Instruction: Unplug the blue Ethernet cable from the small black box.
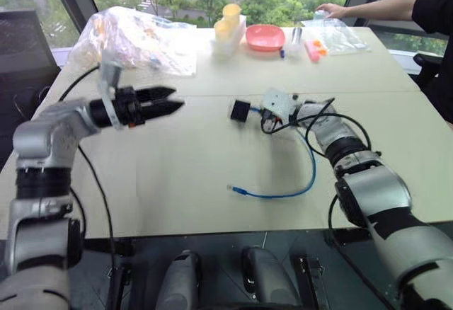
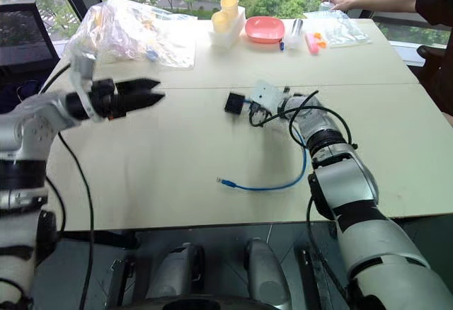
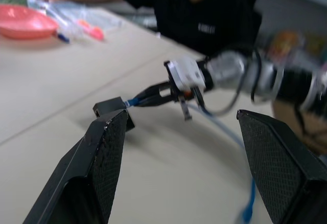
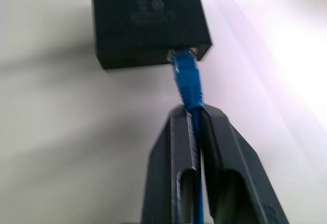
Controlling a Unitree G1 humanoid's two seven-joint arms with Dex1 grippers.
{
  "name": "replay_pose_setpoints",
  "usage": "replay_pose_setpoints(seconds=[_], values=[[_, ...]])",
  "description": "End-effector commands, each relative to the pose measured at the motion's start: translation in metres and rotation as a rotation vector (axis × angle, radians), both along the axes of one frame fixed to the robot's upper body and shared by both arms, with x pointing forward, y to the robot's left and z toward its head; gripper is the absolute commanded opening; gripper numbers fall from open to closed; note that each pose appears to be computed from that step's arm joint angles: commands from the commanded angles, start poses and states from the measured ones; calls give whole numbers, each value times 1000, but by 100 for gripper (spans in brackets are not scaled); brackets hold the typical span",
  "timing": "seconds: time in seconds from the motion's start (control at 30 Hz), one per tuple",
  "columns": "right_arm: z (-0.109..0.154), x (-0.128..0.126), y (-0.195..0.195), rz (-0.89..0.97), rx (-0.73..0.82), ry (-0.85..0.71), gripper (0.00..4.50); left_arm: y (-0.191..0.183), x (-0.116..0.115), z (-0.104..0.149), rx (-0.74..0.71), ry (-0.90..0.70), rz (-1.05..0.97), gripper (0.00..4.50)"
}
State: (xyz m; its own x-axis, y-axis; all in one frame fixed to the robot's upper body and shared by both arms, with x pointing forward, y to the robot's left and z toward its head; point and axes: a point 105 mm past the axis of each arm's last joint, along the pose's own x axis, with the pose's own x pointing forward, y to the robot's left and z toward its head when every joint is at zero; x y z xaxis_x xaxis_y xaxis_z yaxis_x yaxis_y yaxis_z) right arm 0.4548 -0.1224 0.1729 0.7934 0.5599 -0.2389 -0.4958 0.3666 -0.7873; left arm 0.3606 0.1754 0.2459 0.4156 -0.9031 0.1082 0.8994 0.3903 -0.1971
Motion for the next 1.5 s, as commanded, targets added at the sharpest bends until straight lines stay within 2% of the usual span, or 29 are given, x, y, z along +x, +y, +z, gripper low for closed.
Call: replay_pose_setpoints(seconds=[0.03,0.2,0.4,0.8,0.83,0.9,1.13,1.2,1.3,1.37,1.43,1.5], values=[[73,-20,29,164,64,-301,6,-5,17,8,-66,0,-50,357],[96,-41,37,185,51,-427,6,-29,41,-2,-29,34,-71,357],[100,-53,42,175,50,-457,6,-47,59,-1,-10,7,-17,357],[92,-67,59,220,10,-459,6,-63,57,4,-62,12,-79,357],[92,-68,61,225,3,-462,0,-64,56,4,-62,15,-94,315],[91,-71,66,239,-2,-469,0,-67,53,2,-39,14,-123,279],[91,-82,77,279,-28,-476,0,-68,48,3,-49,22,-170,69],[89,-84,78,289,-34,-458,0,-67,47,3,-46,24,-180,53],[85,-87,74,295,-34,-408,108,-65,40,3,-46,52,-239,53],[83,-86,67,278,-15,-362,208,-63,36,1,-34,58,-272,53],[83,-85,55,244,86,-257,300,-59,33,0,-20,55,-285,53],[82,-88,47,240,246,-87,398,-55,30,1,-21,58,-305,53]])
